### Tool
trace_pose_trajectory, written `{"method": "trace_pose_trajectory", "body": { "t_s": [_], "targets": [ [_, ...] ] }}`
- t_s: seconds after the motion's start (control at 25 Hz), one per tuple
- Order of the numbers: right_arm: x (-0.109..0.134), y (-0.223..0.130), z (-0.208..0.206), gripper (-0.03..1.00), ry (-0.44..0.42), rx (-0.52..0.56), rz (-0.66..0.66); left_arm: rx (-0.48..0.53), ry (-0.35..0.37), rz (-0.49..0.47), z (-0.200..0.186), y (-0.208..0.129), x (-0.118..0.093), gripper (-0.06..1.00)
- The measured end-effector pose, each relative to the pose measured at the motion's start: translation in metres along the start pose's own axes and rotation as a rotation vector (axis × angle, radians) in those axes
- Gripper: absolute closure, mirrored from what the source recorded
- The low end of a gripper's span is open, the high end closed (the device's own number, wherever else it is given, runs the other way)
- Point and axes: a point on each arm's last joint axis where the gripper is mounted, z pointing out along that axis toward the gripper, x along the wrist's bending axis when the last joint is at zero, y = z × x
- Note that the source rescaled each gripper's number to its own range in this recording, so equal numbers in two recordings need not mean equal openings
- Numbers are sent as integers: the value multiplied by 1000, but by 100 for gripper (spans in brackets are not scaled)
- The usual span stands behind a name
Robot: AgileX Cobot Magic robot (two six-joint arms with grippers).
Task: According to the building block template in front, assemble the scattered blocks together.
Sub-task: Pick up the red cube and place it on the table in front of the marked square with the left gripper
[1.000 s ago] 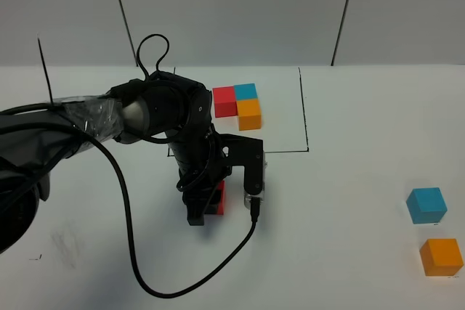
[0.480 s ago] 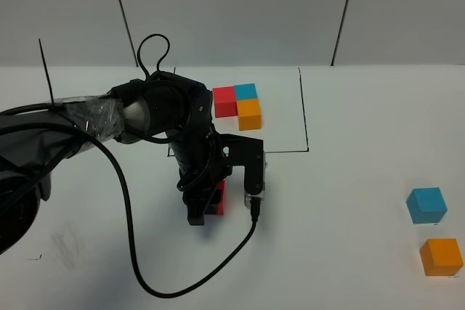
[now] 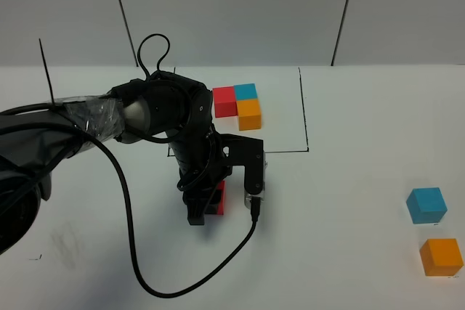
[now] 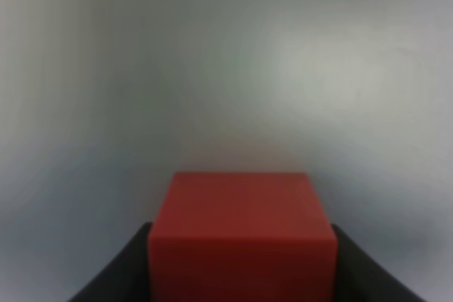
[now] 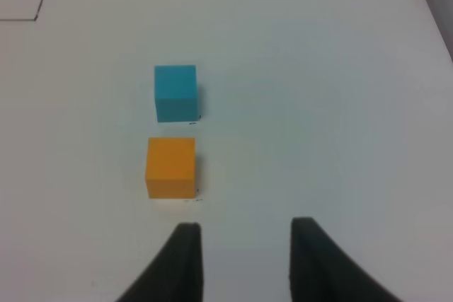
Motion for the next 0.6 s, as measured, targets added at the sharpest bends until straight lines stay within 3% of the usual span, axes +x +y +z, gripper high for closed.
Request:
{"method": "trace_pose_trajectory", "body": {
  "t_s": [0.12,0.4,0.48,0.6],
  "targets": [
    [0,0,0,97,0,0,0,0,0,0,0,0,0,85],
    [0,0,0,97,0,0,0,16,6,-44,0,-1,1,13],
    [0,0,0,97,0,0,0,34,7,-61,-1,-3,1,2],
    [0,0,0,97,0,0,0,54,12,-81,-7,-2,5,-3]
  ]
}}
